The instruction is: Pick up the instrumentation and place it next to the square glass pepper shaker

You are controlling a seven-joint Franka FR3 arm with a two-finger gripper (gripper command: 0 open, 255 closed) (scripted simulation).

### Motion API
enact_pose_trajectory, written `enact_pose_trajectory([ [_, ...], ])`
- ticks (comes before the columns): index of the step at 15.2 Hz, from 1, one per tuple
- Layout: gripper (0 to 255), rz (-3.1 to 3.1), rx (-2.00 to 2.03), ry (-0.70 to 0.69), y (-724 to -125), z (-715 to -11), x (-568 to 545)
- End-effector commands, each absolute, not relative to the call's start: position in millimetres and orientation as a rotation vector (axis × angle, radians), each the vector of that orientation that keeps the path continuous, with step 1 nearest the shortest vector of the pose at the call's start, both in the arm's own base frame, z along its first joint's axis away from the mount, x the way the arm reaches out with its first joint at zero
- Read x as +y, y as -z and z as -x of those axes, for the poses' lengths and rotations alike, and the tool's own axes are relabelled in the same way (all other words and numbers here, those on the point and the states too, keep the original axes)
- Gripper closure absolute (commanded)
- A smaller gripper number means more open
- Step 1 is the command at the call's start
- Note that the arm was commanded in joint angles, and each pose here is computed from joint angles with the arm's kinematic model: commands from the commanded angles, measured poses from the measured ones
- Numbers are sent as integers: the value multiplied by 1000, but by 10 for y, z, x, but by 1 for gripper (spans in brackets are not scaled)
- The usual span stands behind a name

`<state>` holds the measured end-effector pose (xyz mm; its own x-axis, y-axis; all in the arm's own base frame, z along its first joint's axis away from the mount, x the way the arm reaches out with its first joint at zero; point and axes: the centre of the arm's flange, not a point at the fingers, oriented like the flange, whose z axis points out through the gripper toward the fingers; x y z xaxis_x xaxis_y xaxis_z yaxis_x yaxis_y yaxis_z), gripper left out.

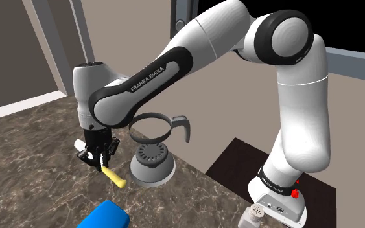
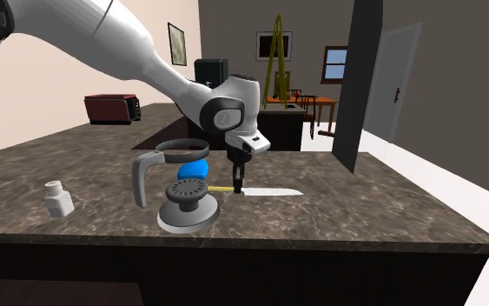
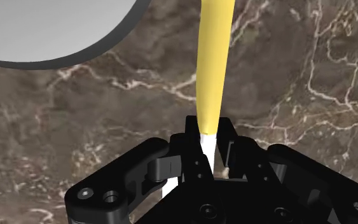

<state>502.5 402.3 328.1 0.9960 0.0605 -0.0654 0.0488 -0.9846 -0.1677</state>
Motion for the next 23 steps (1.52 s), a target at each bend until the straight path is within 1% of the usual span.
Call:
enact_pose_trajectory([
  [1,255,2971,-88,-113,-3258,-4993,4038],
  [23,255,2971,-88,-113,-4420,-4993,4039],
])
